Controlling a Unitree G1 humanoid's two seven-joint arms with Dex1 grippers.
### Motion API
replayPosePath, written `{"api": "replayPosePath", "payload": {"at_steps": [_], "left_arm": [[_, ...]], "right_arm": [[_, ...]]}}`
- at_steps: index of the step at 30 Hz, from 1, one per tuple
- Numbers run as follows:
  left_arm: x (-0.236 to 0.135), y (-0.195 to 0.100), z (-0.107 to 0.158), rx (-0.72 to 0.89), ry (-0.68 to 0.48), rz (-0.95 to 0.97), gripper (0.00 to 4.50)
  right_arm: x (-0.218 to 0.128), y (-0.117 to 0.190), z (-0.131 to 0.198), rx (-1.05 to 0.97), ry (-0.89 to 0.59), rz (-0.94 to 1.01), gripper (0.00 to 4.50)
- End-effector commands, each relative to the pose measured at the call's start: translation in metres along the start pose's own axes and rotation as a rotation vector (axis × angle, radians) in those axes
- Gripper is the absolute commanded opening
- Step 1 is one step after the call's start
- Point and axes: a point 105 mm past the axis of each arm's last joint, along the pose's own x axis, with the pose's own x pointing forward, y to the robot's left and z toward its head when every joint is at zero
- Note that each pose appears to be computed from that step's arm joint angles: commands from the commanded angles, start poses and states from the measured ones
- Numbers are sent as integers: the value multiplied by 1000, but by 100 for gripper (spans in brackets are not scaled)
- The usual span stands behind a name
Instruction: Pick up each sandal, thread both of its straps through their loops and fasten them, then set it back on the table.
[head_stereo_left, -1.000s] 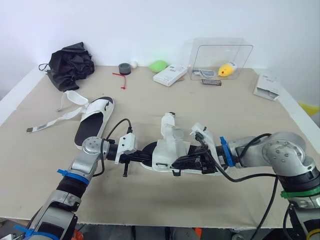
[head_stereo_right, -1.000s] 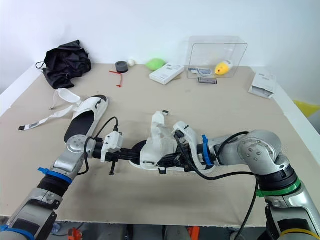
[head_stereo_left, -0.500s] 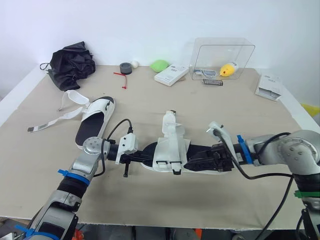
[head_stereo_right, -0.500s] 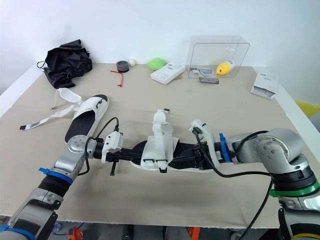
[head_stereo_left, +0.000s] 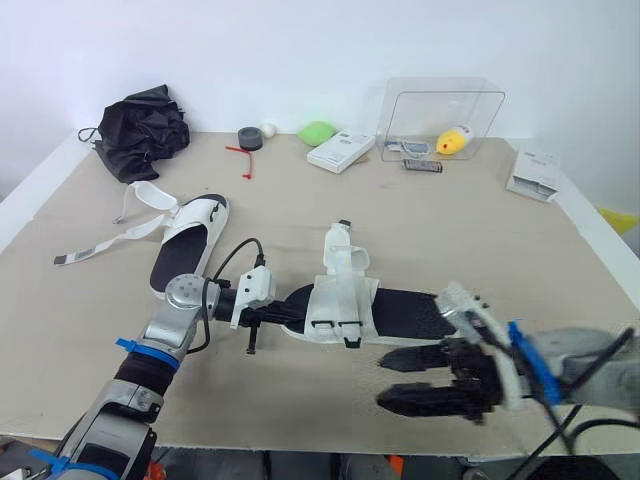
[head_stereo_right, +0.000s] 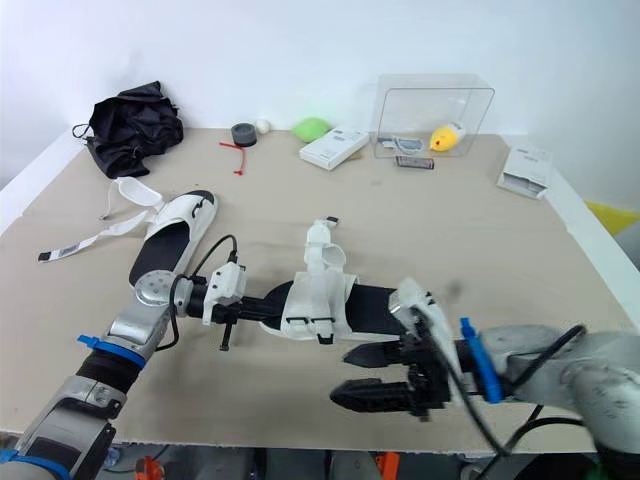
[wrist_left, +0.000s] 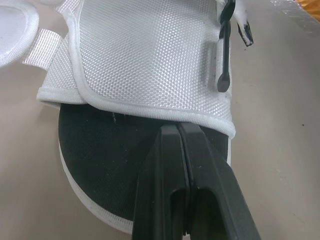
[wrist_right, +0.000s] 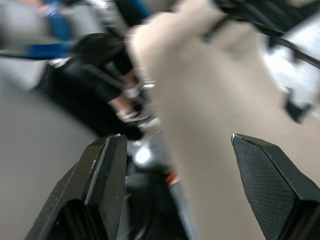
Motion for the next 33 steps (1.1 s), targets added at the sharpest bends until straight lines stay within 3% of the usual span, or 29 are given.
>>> {"api": "replayPosePath", "payload": {"at_steps": [1,13,27,30,31,33], "left_arm": [[9,-26,-40,-126,121,-94,0],[9,-22,-38,-117,117,-87,0],[8,-23,-38,-119,119,-81,0],[7,-23,-39,-120,118,-80,0],[7,-23,-39,-120,118,-80,0],[7,-24,-39,-122,118,-79,0]], "right_arm": [[-4,-9,10,0,-75,-43,361],[17,-28,1,50,-45,-85,361],[25,-28,13,56,-61,-26,361],[27,-27,14,60,-59,-17,293],[28,-27,15,61,-62,-16,223],[28,-26,17,65,-71,-12,140]]}}
